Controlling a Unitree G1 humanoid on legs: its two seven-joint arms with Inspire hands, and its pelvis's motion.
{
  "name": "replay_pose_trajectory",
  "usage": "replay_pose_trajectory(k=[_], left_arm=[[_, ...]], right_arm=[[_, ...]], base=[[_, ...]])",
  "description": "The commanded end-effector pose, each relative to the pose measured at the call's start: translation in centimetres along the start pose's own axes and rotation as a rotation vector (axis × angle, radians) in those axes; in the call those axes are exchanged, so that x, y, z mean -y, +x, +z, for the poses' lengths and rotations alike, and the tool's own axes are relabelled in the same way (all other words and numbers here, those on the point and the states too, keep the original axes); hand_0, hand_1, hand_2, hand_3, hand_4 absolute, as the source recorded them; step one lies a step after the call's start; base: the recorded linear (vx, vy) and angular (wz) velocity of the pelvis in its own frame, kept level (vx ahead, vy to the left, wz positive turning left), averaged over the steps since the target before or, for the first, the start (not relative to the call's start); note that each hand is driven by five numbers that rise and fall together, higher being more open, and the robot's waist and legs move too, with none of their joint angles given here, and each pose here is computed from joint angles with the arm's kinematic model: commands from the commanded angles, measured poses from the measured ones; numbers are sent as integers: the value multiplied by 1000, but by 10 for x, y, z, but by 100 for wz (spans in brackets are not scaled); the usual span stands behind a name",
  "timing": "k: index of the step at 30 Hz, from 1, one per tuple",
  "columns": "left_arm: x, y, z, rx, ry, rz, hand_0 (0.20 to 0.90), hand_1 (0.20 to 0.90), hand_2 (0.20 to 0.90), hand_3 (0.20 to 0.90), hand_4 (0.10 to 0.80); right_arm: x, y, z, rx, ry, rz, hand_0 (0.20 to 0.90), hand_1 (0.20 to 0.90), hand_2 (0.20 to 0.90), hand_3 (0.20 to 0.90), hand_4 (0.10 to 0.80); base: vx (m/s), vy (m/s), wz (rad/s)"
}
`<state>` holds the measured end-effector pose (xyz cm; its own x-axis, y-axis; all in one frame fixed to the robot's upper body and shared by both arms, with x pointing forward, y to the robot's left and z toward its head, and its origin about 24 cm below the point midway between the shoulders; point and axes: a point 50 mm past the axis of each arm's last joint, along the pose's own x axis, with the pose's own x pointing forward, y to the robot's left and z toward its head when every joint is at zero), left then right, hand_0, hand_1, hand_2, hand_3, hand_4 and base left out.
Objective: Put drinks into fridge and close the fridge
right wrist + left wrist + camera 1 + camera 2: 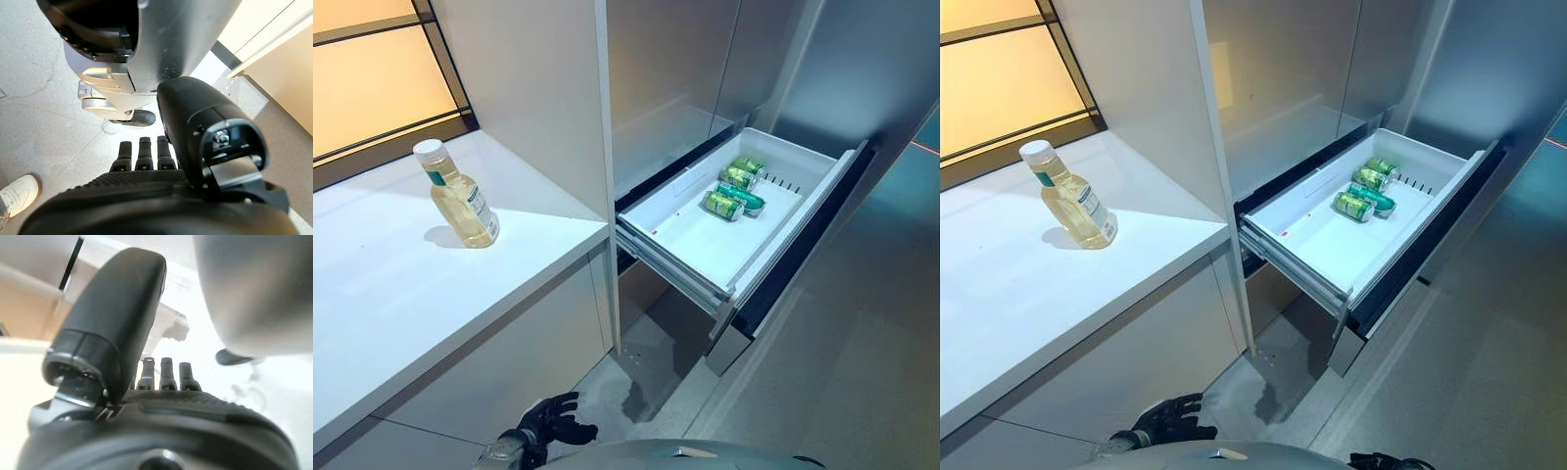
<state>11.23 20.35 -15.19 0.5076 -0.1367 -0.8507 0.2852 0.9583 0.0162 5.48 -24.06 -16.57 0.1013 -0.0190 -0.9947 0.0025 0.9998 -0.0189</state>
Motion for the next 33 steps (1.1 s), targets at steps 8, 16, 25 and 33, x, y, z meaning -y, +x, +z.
replay_pose_trajectory(k=[8, 16, 25, 33], left_arm=[[10, 5, 122, 476, 494, -9, 900, 900, 900, 900, 800], [17, -9, 176, 659, 627, 4, 900, 900, 900, 900, 800], [10, -48, 237, 918, 670, 42, 900, 900, 900, 900, 800], [11, -104, 292, 1140, 693, -5, 900, 900, 900, 900, 800]], right_arm=[[-10, 1, 19, 8, -105, 65, 900, 900, 900, 900, 800], [-9, 0, 22, 16, -115, 56, 900, 900, 900, 900, 800], [-12, 1, 15, 8, -104, 46, 900, 900, 900, 900, 800], [-18, 4, 7, 12, -99, 37, 900, 900, 900, 900, 800]], base=[[0, 0, 0], [0, 0, 0], [3, 2, 2], [-5, 2, 6]])
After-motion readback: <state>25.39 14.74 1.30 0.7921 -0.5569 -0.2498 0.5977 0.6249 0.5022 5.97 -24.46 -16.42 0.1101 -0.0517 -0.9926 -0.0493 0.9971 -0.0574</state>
